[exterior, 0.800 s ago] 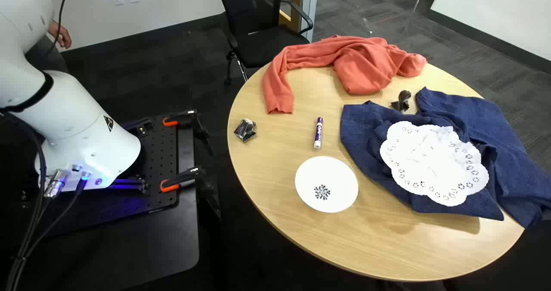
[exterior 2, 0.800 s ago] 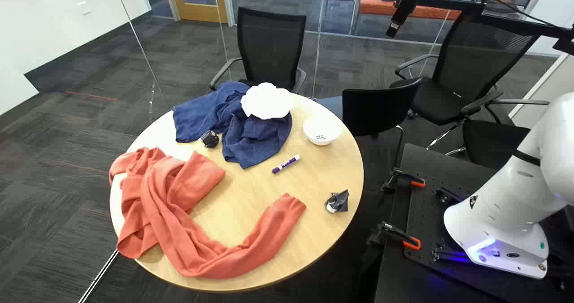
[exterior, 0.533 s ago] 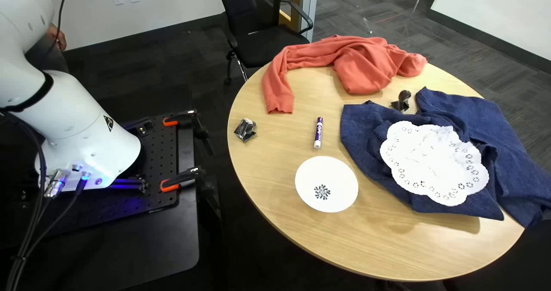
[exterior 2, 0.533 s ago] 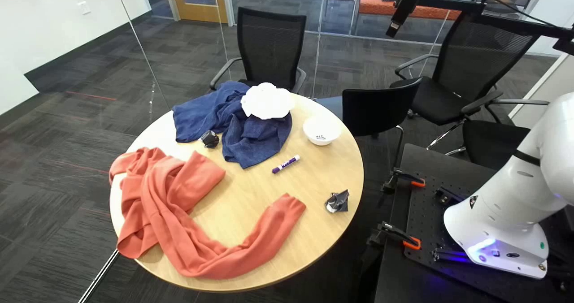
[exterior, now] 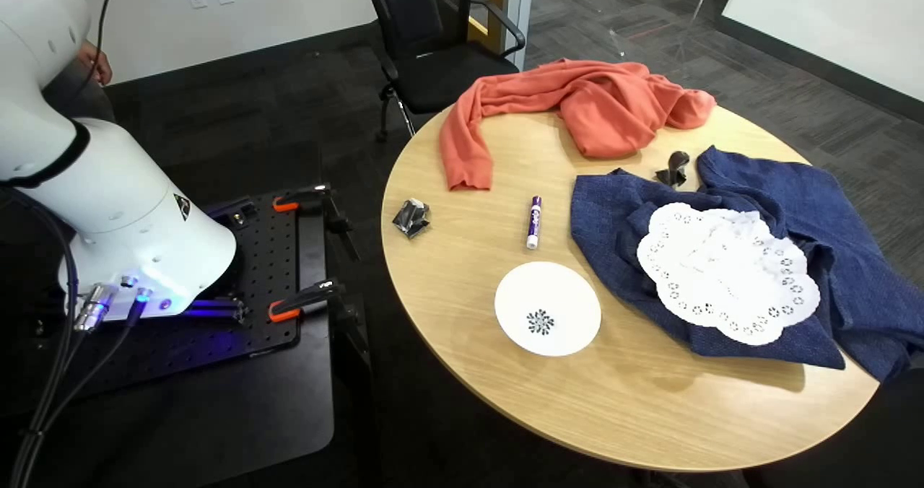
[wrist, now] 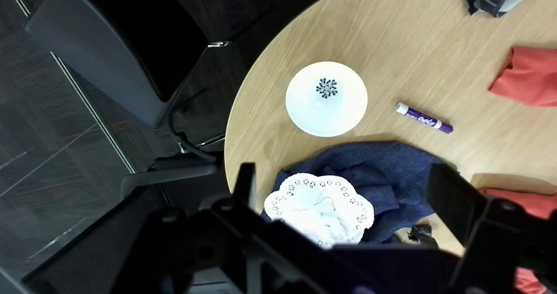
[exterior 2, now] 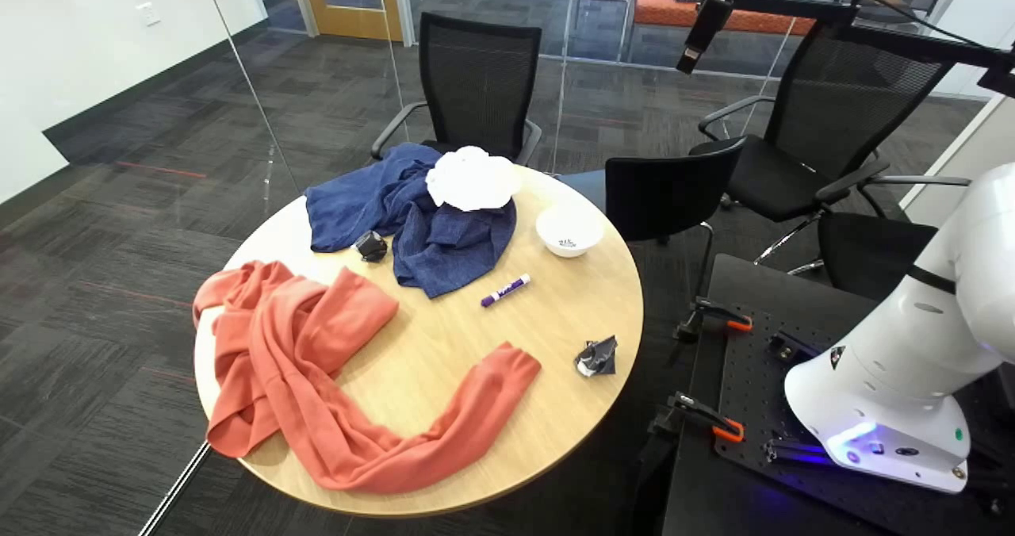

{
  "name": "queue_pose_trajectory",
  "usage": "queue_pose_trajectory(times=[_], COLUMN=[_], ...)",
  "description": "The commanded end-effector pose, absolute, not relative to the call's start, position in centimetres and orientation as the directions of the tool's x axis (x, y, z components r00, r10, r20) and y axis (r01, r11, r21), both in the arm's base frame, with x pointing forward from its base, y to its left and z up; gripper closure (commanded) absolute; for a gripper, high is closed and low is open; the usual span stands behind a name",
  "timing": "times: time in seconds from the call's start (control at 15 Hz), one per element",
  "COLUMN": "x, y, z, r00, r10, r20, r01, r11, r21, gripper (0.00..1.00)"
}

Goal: Move the bowl to the left

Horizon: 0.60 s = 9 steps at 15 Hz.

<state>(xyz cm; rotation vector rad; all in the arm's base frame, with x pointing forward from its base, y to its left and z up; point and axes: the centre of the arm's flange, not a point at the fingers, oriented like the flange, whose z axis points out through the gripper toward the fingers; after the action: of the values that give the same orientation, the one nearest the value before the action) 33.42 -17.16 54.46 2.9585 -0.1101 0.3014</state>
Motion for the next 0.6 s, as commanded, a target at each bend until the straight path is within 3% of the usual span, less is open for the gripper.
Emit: queue_pose_trajectory(times=[0.0,0.53], x=[37.5,45.9], y=[-16.6,-13.1], z=[52.0,41.4], r00=[0.989,0.998], r10=[-0.036,-0.036], r20=[0.143,0.059], r01=[-0.062,-0.05], r11=[-0.981,-0.962], r21=[0.185,0.267], gripper=[0.0,0.0])
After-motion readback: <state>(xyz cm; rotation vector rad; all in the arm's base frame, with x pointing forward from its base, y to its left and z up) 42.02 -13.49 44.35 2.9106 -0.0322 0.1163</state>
